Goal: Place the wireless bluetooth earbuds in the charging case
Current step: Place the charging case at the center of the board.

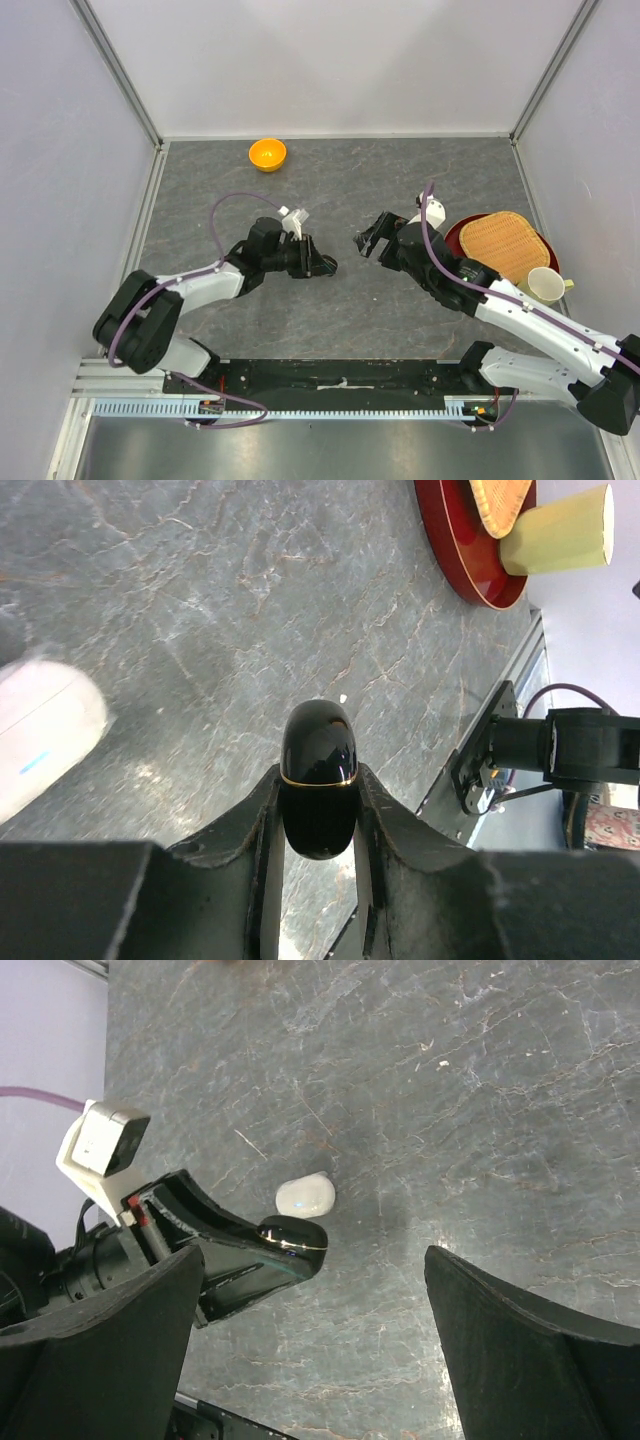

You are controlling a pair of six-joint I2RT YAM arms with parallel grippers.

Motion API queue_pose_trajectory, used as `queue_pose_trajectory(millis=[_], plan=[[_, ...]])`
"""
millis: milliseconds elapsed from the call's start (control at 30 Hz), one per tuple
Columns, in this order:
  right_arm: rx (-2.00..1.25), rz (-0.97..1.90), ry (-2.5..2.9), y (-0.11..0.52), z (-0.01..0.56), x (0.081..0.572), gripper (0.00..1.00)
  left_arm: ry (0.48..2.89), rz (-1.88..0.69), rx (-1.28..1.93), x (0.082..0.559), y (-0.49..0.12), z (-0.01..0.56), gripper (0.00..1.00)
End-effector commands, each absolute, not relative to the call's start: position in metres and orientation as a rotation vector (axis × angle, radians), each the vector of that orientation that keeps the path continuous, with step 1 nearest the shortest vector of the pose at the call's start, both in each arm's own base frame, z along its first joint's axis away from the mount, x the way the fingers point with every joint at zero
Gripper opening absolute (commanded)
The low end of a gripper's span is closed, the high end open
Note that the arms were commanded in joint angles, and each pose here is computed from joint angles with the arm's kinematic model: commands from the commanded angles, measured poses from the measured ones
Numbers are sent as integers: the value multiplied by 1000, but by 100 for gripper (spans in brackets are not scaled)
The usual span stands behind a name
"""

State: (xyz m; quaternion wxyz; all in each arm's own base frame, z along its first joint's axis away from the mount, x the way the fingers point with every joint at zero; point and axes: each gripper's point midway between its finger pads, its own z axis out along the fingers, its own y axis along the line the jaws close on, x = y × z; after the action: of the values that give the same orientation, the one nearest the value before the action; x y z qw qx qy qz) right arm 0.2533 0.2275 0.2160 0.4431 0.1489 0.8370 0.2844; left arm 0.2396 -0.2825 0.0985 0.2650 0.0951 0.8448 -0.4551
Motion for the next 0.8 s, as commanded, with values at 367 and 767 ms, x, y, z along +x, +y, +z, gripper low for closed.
queue_pose_trajectory(millis=[367,767], plan=[[381,689,2066,221,226,254,98,2448,-1319,239,226,-350,65,6],[439,646,2011,201,234,253,98,2575,-1195,180,227,-342,27,20]])
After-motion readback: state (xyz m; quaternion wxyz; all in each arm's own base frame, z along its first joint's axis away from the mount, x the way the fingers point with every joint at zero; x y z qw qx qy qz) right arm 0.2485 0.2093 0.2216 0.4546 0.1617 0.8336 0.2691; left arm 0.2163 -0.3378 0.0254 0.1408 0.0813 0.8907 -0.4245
